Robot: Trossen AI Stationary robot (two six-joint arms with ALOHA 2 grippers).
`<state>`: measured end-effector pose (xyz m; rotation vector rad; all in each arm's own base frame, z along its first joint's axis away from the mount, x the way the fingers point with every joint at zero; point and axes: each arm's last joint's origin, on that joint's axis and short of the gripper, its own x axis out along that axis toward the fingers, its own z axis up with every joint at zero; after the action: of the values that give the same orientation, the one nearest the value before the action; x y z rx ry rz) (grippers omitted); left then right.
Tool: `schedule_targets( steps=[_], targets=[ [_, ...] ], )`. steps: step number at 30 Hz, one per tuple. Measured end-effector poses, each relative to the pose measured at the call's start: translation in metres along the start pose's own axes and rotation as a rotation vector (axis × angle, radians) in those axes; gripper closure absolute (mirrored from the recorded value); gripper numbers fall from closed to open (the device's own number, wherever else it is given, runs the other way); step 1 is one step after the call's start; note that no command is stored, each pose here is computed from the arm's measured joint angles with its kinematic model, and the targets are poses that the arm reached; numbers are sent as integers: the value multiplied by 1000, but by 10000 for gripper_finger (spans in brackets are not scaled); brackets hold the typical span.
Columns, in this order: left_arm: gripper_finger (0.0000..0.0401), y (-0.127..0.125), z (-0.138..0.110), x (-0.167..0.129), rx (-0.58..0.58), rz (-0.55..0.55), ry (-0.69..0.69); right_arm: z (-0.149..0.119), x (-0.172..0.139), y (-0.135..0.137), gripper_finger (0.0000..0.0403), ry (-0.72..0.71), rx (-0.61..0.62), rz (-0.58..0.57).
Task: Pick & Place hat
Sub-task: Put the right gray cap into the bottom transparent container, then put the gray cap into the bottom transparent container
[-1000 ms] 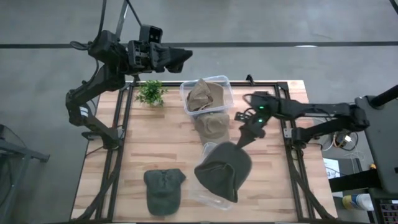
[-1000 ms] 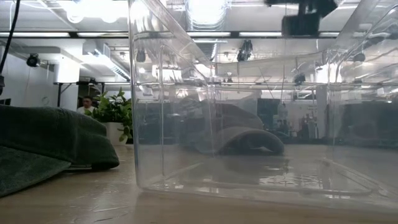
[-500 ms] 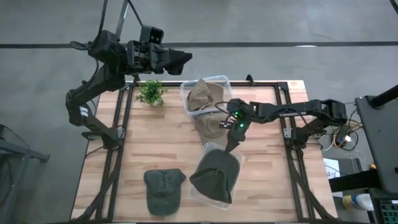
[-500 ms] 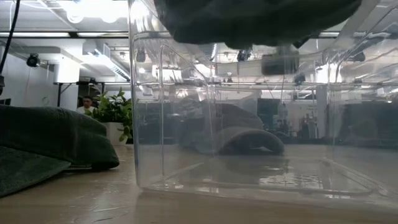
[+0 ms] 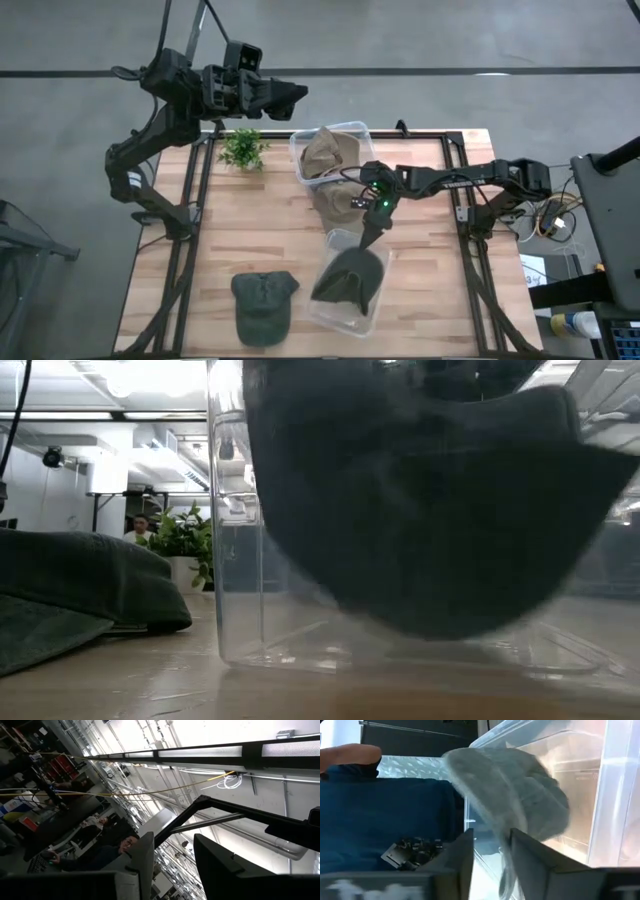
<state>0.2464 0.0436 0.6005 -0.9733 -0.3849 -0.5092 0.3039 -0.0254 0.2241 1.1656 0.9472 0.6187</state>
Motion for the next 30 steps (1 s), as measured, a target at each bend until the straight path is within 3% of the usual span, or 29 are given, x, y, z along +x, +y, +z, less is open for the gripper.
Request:
schedule_targets(
  steps=[6, 11, 16, 24, 30],
  targets=[
    [270, 0, 0, 0, 8, 0, 0, 0, -5, -6, 204, 11, 100, -3],
    [270, 1, 2, -1, 24, 4, -5, 0, -14, -1, 165, 63, 139, 76],
    [270, 5, 2, -1, 44, 17, -4, -1, -23, 4, 157, 67, 171, 105],
    [270, 12, -2, -1, 65, 70, 57, -2, -33, 45, 164, 24, 9, 131],
    [270, 27, -8, -4, 81, 191, 153, -9, -46, 72, 167, -101, -108, 95]
  ],
)
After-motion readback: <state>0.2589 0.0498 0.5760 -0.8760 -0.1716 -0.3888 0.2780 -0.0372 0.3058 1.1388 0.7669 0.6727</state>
